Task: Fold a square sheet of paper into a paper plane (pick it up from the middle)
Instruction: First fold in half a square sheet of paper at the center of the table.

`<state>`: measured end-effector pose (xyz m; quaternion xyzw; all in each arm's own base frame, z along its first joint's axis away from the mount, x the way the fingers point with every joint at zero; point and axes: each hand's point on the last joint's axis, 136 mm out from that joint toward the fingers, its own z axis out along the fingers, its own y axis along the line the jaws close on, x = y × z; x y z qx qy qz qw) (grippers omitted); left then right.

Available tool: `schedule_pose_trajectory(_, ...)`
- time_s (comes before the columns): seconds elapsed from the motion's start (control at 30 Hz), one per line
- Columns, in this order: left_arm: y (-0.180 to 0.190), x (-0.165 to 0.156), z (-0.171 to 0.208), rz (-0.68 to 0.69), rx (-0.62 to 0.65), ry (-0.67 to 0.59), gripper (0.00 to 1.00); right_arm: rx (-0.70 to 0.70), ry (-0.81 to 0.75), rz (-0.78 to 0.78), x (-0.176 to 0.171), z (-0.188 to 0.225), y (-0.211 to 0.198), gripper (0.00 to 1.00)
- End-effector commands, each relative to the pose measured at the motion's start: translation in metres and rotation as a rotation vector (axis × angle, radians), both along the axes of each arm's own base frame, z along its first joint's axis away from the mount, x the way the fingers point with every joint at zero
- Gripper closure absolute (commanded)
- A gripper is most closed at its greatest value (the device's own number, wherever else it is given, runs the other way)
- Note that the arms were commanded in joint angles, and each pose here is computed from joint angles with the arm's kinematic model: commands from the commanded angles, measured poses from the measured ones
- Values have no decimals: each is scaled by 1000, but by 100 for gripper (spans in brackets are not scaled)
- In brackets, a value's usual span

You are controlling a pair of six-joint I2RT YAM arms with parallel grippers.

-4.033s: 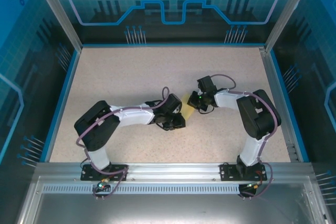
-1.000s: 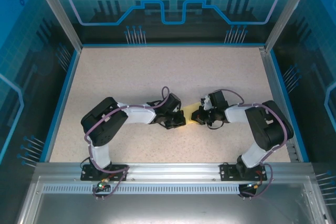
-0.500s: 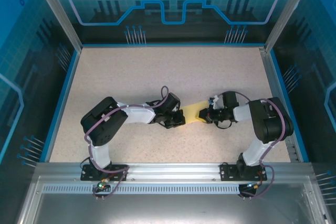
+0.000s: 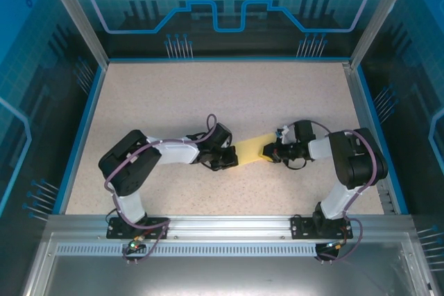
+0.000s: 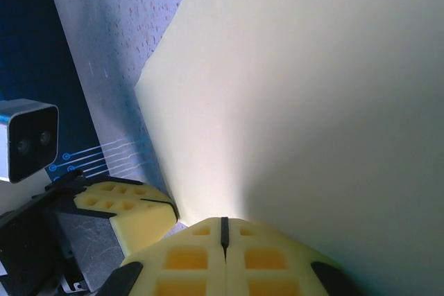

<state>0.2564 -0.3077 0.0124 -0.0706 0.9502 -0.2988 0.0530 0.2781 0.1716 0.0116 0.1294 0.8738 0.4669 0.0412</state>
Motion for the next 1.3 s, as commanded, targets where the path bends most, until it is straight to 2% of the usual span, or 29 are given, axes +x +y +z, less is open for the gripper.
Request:
schedule_pose_trajectory(0.0,59,-40,-34,13,225,148,100,-223,66,-98,1,-37,-31,98)
schedule_pose_trajectory(0.27,41,-6,49,-3,127,-70,100,-192,49,-12,-3,-28,15,98)
schedule_pose_trajectory(0.37,37,0,66,-1,96,-121,100,-174,33,19,-1,-22,38,98)
schedule_pose_trajectory(0.63,11,16,44,-23,40,-102,100,-133,25,106,-1,-20,90,98)
schedule_pose_trajectory(0.87,24,20,3,-6,162,-74,100,-135,13,131,2,-17,96,98)
schedule_pose_trajectory(1.27,21,27,21,-13,139,-126,100,-145,3,151,0,-13,96,98)
